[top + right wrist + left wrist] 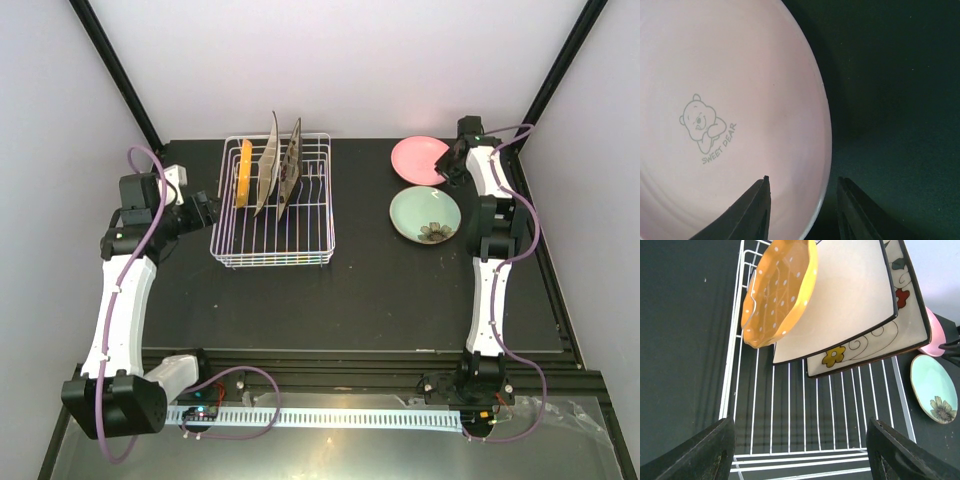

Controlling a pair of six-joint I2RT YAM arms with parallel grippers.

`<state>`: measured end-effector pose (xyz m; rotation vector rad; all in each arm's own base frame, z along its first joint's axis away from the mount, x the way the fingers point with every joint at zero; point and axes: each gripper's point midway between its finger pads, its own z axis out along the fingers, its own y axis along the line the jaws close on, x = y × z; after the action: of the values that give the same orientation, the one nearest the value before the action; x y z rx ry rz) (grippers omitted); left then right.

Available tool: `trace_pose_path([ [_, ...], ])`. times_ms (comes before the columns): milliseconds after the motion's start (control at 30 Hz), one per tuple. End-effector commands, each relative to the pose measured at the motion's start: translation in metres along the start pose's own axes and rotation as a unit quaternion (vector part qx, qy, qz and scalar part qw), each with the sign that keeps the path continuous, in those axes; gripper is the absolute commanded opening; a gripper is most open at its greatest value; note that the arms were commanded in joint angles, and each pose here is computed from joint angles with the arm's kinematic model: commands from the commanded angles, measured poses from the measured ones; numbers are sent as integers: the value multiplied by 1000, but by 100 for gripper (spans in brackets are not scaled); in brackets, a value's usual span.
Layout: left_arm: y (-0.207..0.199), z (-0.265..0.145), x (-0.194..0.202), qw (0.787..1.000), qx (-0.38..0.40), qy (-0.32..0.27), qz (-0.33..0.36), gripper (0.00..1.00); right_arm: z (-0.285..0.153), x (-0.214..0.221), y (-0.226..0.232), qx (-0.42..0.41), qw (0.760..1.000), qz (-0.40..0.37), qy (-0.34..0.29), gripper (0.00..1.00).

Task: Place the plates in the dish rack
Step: Pick up the plate at the center of the board.

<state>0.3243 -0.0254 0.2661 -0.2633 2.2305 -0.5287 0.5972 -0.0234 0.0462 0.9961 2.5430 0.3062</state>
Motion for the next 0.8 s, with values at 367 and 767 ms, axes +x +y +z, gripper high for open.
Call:
trace_pose_path([
  [367,-4,-18,-5,1000,-16,-15,18,73,10,-2,-5,5,1000,13,-5,31],
  [767,0,-20,4,1000,-22,-7,17,73,14,7,-8,0,1000,1,8,2],
])
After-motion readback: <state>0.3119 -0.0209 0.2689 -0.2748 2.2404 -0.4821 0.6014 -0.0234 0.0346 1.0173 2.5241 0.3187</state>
